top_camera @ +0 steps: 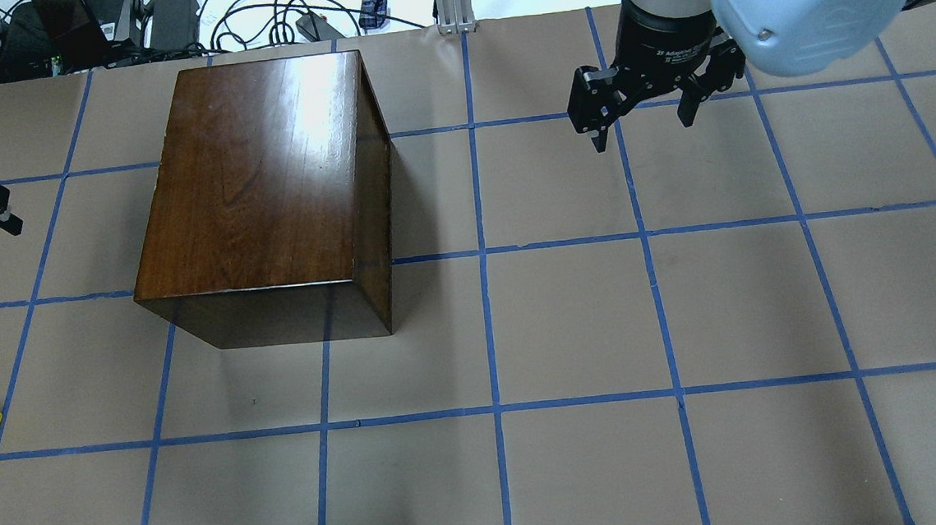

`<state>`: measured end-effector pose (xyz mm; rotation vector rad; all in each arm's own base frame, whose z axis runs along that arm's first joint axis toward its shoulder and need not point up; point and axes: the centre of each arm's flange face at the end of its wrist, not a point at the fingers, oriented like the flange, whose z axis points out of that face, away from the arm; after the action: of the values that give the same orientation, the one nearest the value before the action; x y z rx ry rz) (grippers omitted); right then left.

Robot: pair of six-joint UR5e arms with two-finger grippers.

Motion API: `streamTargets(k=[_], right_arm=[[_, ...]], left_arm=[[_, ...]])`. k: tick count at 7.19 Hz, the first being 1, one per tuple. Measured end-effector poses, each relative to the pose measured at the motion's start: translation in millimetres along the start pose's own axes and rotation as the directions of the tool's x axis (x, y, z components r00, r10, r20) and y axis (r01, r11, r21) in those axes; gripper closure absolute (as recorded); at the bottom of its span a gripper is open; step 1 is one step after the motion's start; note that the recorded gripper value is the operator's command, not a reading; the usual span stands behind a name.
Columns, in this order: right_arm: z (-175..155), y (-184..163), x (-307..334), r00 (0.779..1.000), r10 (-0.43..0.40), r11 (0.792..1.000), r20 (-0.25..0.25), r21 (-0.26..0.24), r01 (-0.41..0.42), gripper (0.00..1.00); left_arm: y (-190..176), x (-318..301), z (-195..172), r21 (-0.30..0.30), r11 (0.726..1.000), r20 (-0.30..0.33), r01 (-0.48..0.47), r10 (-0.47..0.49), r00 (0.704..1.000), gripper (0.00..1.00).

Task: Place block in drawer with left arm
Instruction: 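Move the left gripper down beside the cabinet to the white drawer handle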

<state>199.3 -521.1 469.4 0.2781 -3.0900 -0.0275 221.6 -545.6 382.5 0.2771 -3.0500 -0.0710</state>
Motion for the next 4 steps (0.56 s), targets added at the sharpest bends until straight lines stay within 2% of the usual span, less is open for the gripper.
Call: streamTargets(k=[2,4], right_arm=[[0.0,0.0,0.0,1.0,0.001,1.0,0.0,0.0,-0.001,0.0],[-0.1,0.0,0.0,1.0,0.0,1.0,0.0,0.0,0.0,0.0]], left_arm=[[-28.3,3.5,44.7,0.016,1.0,-0.165,0.025,-0.022,0.986,0.0],[-42.1,23.9,66.7,0.026,1.0,-0.285,0.001,0.006,0.958,0.0]])
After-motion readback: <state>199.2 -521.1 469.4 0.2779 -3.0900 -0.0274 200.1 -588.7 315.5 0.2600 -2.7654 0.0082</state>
